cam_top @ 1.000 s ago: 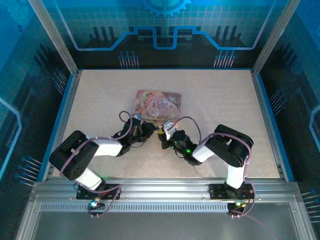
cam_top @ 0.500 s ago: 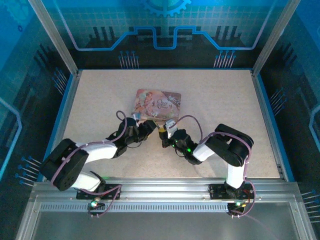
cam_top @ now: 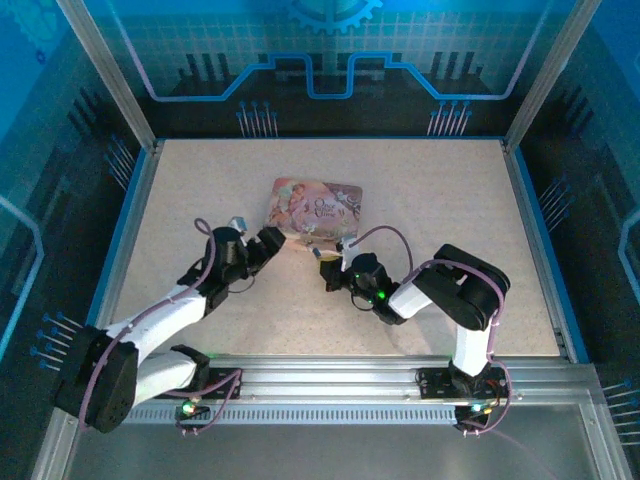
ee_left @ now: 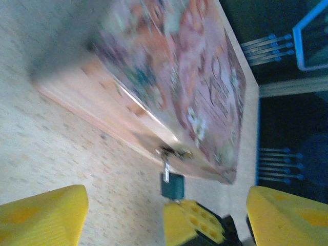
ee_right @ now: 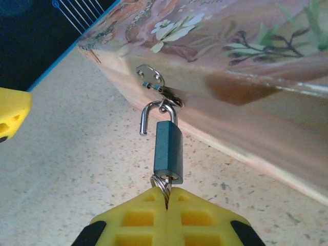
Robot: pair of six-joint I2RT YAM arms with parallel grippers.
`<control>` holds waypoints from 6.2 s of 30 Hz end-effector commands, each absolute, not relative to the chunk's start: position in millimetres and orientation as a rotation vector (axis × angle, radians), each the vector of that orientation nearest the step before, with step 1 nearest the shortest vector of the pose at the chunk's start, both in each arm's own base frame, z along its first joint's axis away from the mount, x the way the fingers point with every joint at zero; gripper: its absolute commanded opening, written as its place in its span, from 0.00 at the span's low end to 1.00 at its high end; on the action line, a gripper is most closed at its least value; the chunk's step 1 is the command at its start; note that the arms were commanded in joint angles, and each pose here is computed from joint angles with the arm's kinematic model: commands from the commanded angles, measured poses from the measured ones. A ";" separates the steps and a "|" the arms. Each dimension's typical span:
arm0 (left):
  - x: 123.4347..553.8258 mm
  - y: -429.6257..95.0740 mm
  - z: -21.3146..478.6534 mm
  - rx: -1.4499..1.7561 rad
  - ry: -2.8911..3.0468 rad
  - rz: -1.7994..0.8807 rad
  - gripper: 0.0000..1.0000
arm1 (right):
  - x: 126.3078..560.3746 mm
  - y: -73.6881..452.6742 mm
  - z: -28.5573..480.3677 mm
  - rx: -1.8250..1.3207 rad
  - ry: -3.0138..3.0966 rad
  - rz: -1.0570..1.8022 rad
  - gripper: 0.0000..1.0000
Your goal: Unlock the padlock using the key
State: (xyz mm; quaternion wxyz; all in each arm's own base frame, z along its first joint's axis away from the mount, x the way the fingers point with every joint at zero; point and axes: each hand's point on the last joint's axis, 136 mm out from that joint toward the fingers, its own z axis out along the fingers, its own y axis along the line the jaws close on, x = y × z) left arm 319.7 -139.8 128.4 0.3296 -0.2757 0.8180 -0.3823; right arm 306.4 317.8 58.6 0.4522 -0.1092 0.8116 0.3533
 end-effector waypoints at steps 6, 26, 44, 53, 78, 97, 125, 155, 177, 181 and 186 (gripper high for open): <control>353.3 -105.2 138.7 -0.624 2.197 -0.875 0.88 | 306.7 309.8 38.2 0.011 2.122 1.094 0.00; 442.8 -140.7 103.1 -0.454 2.325 -1.035 0.75 | 300.1 268.1 52.6 0.023 2.190 1.027 0.52; 388.2 -154.3 61.8 -0.453 2.457 -1.012 0.65 | 382.2 238.4 101.6 -0.047 2.062 1.077 0.61; 347.7 -169.7 57.1 -0.439 2.475 -0.981 0.65 | 380.8 212.0 106.5 -0.104 2.000 1.022 0.65; 353.1 -201.5 186.6 -0.130 2.248 -1.066 0.72 | 351.1 268.0 68.0 -0.277 2.048 1.292 0.72; 387.7 -233.0 133.3 -0.056 2.404 -0.978 0.70 | 349.0 289.2 65.4 -0.340 2.041 1.352 0.60; 387.7 -228.3 118.8 -0.066 2.434 -0.931 0.70 | 338.2 284.5 65.6 -0.364 2.002 1.372 0.32; 365.3 -218.4 98.1 -0.131 2.470 -0.932 0.70 | 355.7 269.4 68.6 -0.108 1.979 1.345 0.00; 349.6 -219.1 96.6 -0.160 2.461 -0.974 0.70 | 373.4 266.3 75.4 0.094 1.944 1.347 0.00; 351.0 -217.7 96.7 -0.158 2.462 -0.957 0.70 | 363.9 256.2 76.1 0.002 1.951 1.283 0.12; 353.4 -217.9 95.4 -0.162 2.469 -0.949 0.70 | 348.9 257.8 79.9 -0.220 1.969 1.306 0.47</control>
